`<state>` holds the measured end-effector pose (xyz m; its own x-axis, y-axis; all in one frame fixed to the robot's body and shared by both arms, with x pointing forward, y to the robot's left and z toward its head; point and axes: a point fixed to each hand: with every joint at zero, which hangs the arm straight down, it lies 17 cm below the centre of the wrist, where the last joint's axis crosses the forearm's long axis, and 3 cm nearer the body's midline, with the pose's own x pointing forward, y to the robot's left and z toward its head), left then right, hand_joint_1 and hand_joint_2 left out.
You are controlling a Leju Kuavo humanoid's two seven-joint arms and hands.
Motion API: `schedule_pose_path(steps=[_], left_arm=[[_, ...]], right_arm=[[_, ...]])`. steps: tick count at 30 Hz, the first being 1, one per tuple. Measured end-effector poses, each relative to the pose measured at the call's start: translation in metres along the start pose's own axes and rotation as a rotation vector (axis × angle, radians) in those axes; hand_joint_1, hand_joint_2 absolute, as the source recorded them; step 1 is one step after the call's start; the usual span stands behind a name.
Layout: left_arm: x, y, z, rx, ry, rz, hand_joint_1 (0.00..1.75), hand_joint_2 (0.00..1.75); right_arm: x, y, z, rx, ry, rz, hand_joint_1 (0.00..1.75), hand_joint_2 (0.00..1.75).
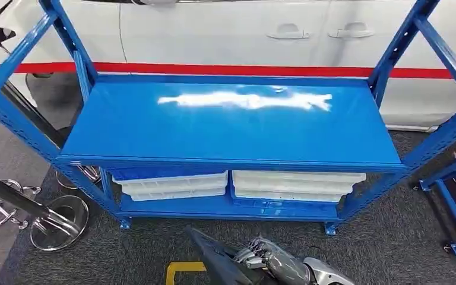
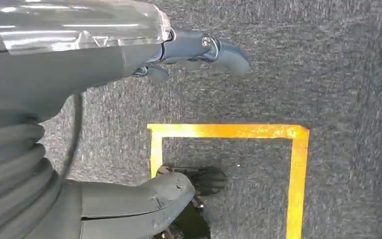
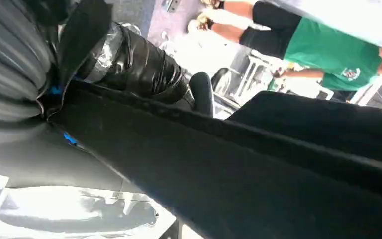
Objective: Take the parts from the cabinet and place them on the table.
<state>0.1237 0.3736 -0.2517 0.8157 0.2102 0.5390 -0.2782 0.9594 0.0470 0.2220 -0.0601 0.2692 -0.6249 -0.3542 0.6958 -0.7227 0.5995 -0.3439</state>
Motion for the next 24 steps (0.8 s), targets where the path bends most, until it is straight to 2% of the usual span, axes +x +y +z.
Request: schedule_pose_path(steps=[11,15,17,24], left_arm=[[-0.016,0.013,0.000,0.047,0.089,-0.029,0.00,1.75],[-0.036,0.021,0.002,0.087,0.212,-0.028,0.00,1.75],[-0.041,0.023,0.003,0.099,0.244,-0.020,0.00,1.75],[-0.050,0.018,0.006,0.101,0.273,0.001,0.00,1.75]], right_arm=[[0.005,0.000,-0.002,0.004,-0.015,-0.010,1.75,1.75],[0.008,-0.001,-0.004,0.010,-0.030,-0.023,1.75,1.75],[0.011,-0.002,-0.005,0.013,-0.043,-0.032,1.75,1.75],[0.013,-0.002,-0.006,0.023,-0.053,-0.046,1.75,1.75]])
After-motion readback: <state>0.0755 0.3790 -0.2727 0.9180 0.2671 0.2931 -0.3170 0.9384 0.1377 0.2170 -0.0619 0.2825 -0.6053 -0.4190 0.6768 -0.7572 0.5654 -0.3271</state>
